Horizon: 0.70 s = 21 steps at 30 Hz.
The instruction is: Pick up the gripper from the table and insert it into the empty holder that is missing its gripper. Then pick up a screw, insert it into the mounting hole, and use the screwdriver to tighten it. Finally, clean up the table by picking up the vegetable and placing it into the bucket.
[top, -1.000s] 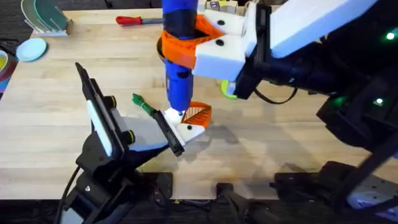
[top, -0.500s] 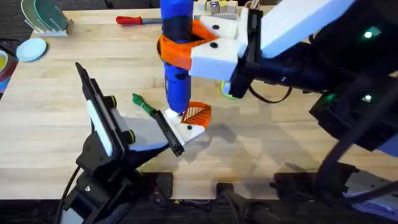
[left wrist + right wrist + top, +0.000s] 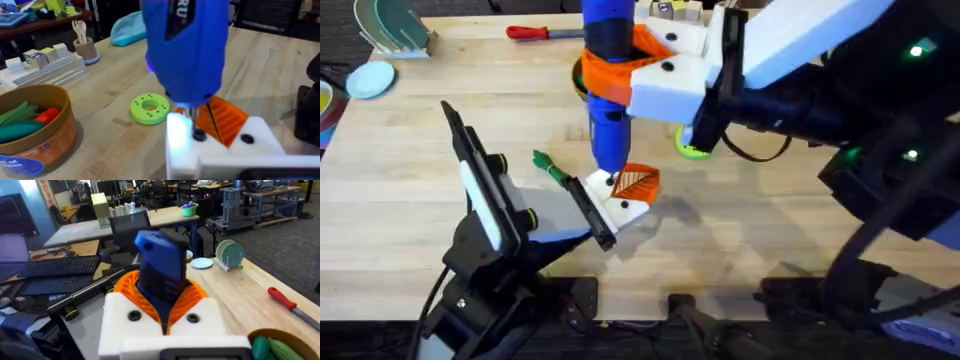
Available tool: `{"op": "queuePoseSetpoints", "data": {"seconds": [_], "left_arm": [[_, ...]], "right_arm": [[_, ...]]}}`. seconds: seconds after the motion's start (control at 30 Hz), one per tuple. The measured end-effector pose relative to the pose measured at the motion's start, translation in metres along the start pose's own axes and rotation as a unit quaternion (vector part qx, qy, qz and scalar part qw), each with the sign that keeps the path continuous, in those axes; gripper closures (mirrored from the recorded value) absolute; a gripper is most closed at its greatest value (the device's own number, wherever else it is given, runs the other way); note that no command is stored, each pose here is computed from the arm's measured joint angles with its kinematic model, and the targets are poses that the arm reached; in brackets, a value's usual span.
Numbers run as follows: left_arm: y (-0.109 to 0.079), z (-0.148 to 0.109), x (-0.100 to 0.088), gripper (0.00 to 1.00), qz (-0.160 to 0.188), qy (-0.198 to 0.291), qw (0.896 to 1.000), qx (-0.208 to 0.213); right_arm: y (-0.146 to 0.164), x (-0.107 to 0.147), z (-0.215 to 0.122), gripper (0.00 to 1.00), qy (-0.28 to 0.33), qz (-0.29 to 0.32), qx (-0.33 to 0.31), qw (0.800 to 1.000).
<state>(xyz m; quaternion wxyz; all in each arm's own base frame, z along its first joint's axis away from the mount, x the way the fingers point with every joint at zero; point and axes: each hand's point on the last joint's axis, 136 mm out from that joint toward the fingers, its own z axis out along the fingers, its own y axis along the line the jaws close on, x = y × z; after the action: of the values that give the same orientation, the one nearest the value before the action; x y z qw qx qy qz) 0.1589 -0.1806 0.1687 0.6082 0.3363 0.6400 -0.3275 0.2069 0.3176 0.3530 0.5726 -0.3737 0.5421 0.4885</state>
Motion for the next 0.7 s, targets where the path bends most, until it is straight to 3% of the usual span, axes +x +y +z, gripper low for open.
{"op": "queuePoseSetpoints", "data": {"seconds": [0.2,0.7], "left_arm": [[0.0005,0.0,0.0,0.996,0.0,0.0,1.0,-0.001],[0.0005,0.0,0.0,0.996,0.0,0.0,1.0,-0.002]], "right_arm": [[0.004,-0.0093,-0.0002,0.98,-0.018,-0.007,-0.01,1.0],[0.0041,-0.0009,0.0,0.98,-0.001,0.005,-0.012,1.0]]}}
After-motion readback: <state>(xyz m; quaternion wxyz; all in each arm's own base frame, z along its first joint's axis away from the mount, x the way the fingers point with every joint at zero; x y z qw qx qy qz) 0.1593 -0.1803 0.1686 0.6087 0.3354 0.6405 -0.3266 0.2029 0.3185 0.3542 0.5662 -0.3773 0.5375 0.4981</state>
